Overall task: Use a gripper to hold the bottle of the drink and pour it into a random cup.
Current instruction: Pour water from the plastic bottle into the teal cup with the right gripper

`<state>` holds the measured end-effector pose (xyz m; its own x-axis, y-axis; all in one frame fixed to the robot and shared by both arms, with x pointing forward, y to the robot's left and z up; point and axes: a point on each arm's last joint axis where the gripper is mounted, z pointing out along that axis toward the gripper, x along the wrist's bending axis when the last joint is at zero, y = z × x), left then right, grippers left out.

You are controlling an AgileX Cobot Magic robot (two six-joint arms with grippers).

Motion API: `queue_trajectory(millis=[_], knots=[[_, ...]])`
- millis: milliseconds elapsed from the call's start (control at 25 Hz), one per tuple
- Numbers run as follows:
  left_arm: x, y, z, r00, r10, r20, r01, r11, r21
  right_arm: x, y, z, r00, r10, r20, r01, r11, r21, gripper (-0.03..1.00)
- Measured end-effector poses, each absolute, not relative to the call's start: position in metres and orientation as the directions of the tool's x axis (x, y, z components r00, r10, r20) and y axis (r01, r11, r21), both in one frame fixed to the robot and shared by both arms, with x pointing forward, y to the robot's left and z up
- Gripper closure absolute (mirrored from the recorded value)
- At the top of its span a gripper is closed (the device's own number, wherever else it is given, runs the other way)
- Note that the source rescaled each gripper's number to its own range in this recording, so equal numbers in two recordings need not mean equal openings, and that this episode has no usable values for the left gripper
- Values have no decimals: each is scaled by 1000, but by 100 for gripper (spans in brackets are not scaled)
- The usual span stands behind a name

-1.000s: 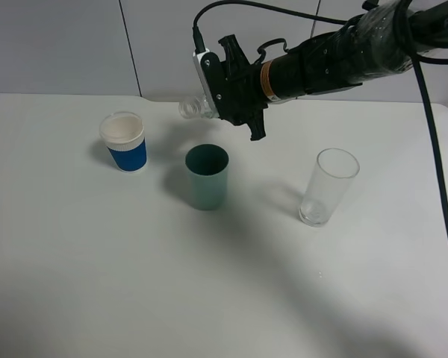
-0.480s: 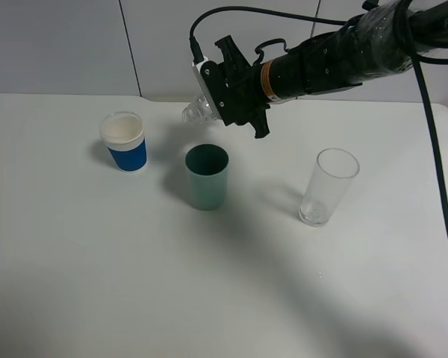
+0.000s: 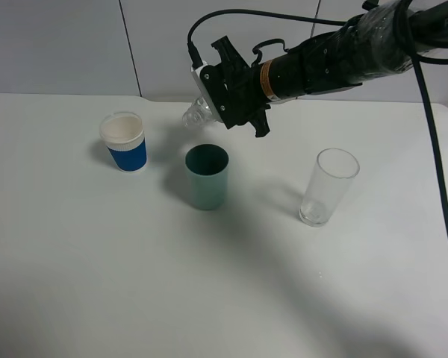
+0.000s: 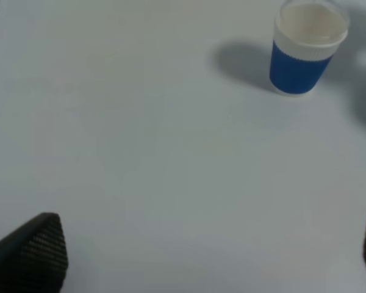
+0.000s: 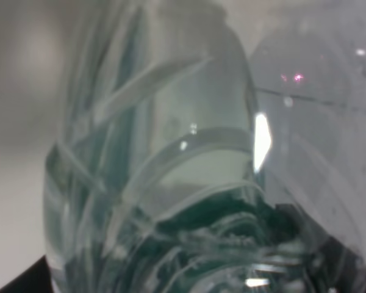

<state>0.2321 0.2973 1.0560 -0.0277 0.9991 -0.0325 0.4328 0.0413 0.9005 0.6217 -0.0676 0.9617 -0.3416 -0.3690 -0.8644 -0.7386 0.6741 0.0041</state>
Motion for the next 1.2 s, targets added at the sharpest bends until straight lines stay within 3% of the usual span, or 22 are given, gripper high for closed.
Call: queue_trajectory(millis=[560, 1200], knots=[[232, 297, 1056, -28, 999, -33, 433, 41, 901, 621, -66, 962, -233, -450, -862, -788, 607, -104, 97], [232, 297, 1056, -28, 999, -33, 433, 41, 901, 621, -67, 962, -222, -459, -860, -790, 602, -118, 97]])
